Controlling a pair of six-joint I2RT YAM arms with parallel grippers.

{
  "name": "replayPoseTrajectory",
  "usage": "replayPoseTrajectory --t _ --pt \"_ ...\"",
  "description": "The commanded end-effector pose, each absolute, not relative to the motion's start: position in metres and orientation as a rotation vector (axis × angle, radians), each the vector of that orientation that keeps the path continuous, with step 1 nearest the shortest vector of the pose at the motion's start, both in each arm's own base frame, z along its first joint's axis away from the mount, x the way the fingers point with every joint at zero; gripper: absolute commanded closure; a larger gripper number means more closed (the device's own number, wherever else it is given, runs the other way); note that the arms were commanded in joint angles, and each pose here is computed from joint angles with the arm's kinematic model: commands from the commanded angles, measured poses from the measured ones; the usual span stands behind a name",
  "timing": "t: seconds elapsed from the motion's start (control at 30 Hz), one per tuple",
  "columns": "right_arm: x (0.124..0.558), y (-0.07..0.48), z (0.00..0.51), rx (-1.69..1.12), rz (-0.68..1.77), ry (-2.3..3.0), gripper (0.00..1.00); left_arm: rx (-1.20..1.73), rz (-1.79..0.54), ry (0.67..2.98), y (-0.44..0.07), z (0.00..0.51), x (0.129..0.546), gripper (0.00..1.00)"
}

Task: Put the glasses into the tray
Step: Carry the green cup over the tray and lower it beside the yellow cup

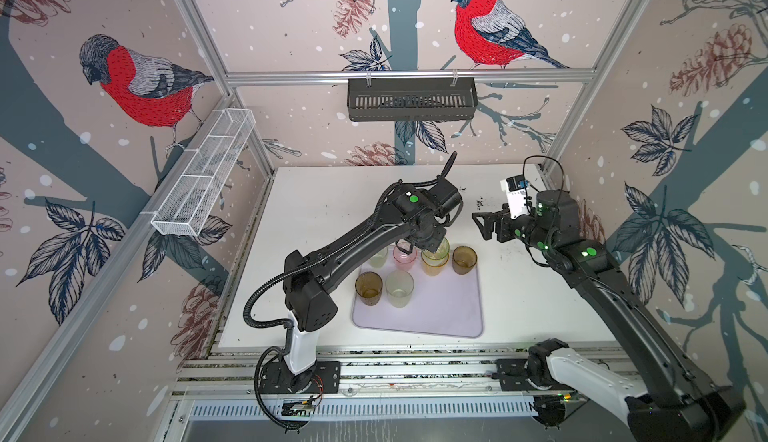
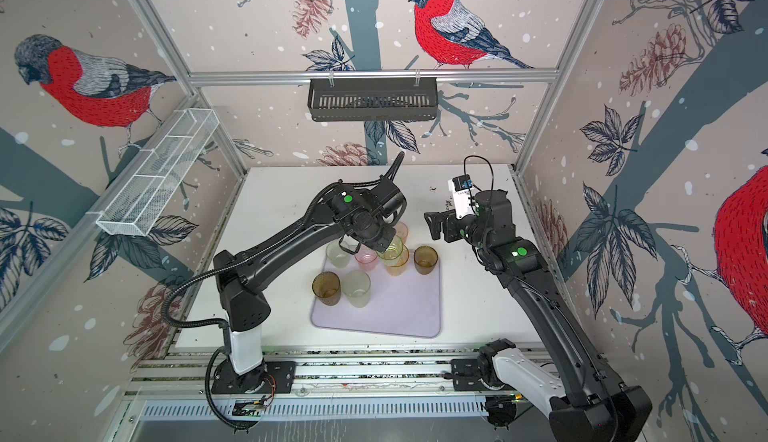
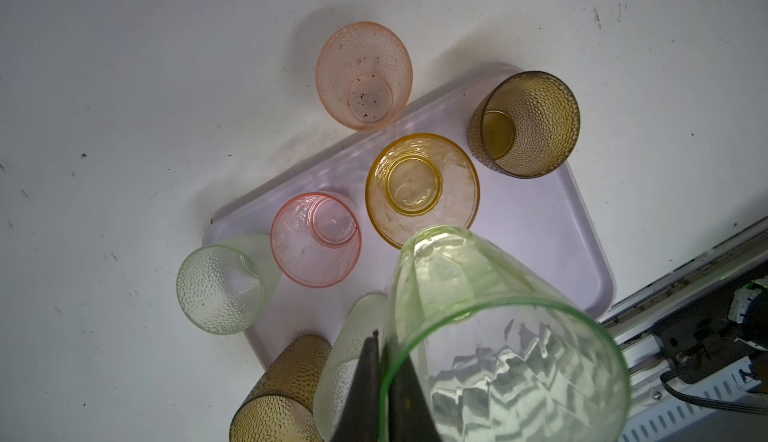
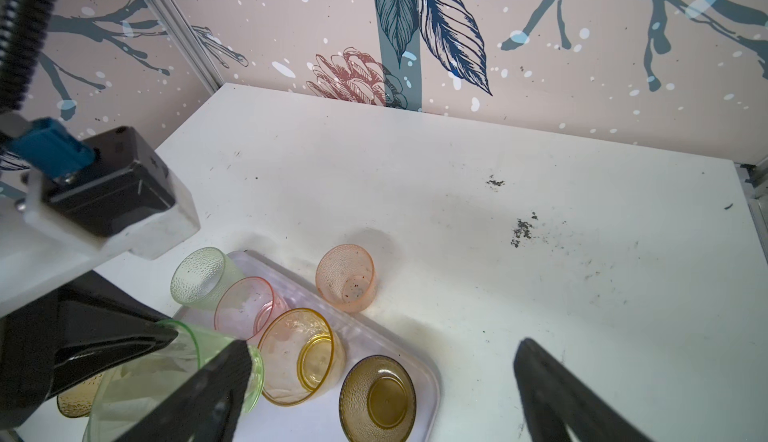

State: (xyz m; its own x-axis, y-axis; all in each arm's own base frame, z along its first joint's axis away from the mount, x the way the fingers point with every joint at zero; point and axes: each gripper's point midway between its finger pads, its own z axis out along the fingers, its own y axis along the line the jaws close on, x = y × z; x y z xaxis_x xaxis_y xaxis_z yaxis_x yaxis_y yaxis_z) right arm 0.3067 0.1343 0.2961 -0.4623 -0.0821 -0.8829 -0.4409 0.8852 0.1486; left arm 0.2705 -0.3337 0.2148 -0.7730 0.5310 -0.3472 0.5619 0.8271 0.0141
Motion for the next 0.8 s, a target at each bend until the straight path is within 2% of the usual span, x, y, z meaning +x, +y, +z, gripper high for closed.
replayPoseTrajectory --t 0.0,0.77 --pt "0.306 0.133 0.300 -0.351 0.471 2.007 0.00 0.896 -0.137 2.659 -0.341 0.209 0.261 0.97" --pt "0.303 0.128 0.280 -0.304 0.509 2.031 0.00 1.076 -0.159 2.658 -0.343 0.158 0.218 0.96"
